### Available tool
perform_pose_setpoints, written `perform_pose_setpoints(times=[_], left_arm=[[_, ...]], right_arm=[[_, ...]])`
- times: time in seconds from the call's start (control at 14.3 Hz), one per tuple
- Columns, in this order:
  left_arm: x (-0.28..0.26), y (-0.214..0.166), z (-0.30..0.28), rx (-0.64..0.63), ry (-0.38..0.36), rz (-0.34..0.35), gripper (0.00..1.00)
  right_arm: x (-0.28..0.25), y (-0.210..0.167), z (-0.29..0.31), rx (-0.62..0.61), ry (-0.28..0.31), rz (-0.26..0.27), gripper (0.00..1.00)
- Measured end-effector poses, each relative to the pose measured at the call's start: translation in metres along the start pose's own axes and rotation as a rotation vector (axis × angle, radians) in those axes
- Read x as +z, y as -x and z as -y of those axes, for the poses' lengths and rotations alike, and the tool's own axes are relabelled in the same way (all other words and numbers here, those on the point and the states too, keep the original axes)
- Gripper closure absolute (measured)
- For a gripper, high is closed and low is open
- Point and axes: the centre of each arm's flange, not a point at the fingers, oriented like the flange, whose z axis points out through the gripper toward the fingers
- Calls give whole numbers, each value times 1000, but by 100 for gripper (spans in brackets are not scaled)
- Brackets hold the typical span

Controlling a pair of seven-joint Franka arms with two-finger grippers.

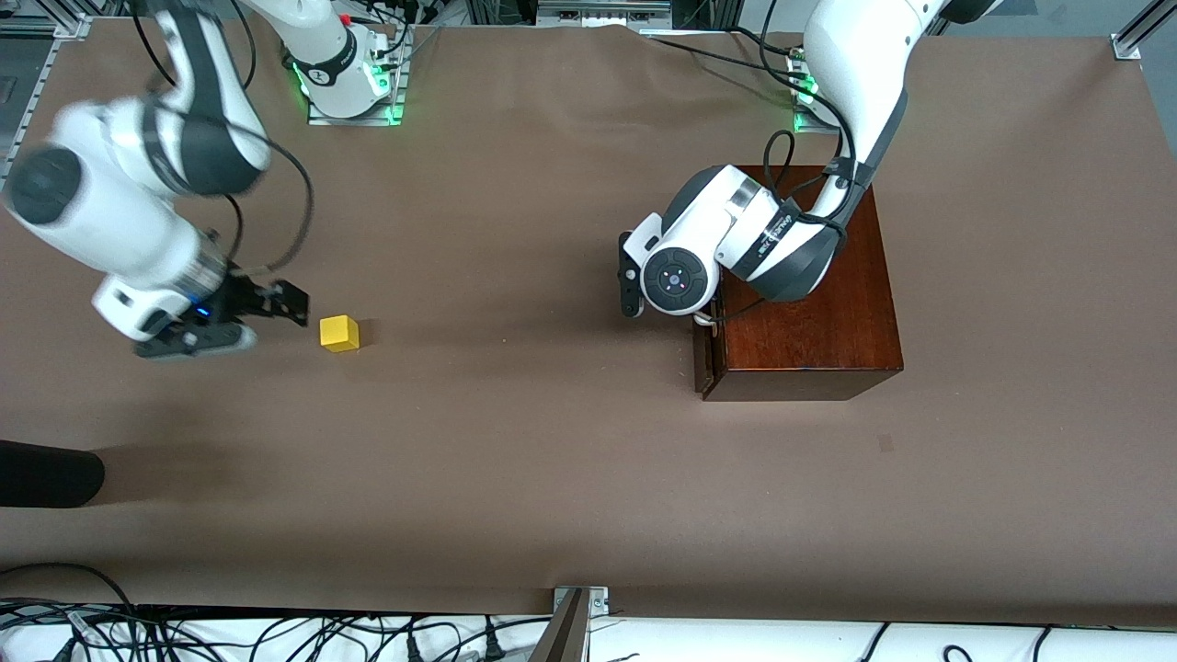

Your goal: Open drawer, take yellow block, close drawer

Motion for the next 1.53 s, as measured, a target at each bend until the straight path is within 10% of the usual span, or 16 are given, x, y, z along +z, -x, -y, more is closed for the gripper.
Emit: perform_pose_setpoints(times=[0.42, 0.91, 1.53], left_arm=[[-128, 51, -48, -39, -179, -122, 0], [-218, 228, -41, -284, -307, -250, 0], [-231, 358, -90, -1272, -300, -504, 0]], right_arm=[[-109, 15, 11, -22, -11, 42, 0], [-154, 60, 10, -24, -20, 20, 0], [-165, 56, -16, 17, -4, -11, 0]])
